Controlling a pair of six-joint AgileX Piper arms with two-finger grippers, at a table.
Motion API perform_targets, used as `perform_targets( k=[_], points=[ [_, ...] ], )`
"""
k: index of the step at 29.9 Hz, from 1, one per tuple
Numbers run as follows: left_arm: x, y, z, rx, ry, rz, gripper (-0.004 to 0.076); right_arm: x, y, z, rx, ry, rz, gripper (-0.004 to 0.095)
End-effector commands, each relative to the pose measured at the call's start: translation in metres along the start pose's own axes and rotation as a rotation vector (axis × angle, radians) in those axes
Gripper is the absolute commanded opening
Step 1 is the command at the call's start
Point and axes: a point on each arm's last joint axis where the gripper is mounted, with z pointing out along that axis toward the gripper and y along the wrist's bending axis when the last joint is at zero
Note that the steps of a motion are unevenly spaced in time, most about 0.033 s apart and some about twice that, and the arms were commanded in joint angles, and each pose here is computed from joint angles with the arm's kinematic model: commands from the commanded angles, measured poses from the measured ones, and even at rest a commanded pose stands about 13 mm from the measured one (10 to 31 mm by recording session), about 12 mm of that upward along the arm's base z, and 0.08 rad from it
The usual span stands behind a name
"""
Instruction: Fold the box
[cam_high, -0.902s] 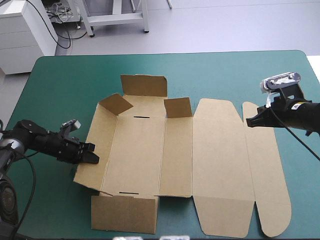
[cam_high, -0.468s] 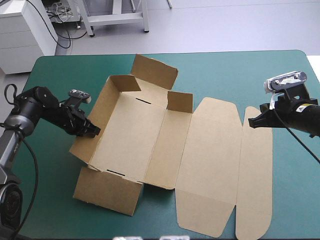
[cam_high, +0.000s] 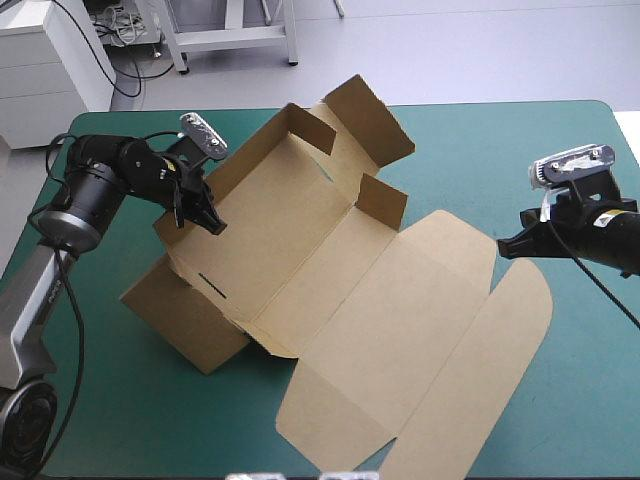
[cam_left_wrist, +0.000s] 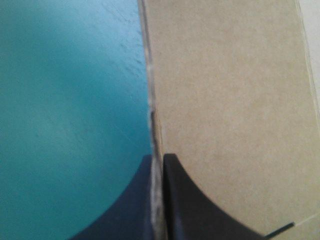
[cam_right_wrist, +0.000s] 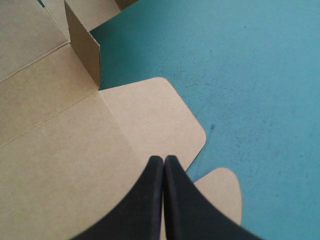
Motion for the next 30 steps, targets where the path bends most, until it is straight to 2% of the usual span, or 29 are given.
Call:
perform_targets(
  k=[1, 9, 17, 25, 30],
  points=[
    [-0.028, -0.005, -0.027, -0.169, -0.167, 0.123, -0.0008, -0.01, 0.0, -0.014, 0.023, -0.092, 0.008, -0.0022],
    [-0.066, -0.034, -0.017, -0.325, -0.282, 0.397, -0.0008, -0.01, 0.004, -0.028, 0.037, -0.129, 0.001, -0.0022],
    [-0.089, -0.066, -0.016, -0.34, -0.407, 0.607, -0.0008, -0.008, 0.011, -0.049, 0.061, -0.186, -0.02, -0.0022],
    [-0.079, -0.08, -0.002, -0.305, -0.402, 0.772, -0.0008, -0.007, 0.011, -0.05, 0.062, -0.186, -0.004, -0.0022],
    [-0.06, -0.09, -0.003, -0.357, -0.488, 0.816, -0.0008, -0.007, 0.011, -0.05, 0.063, -0.187, -0.004, -0.0022]
  ],
)
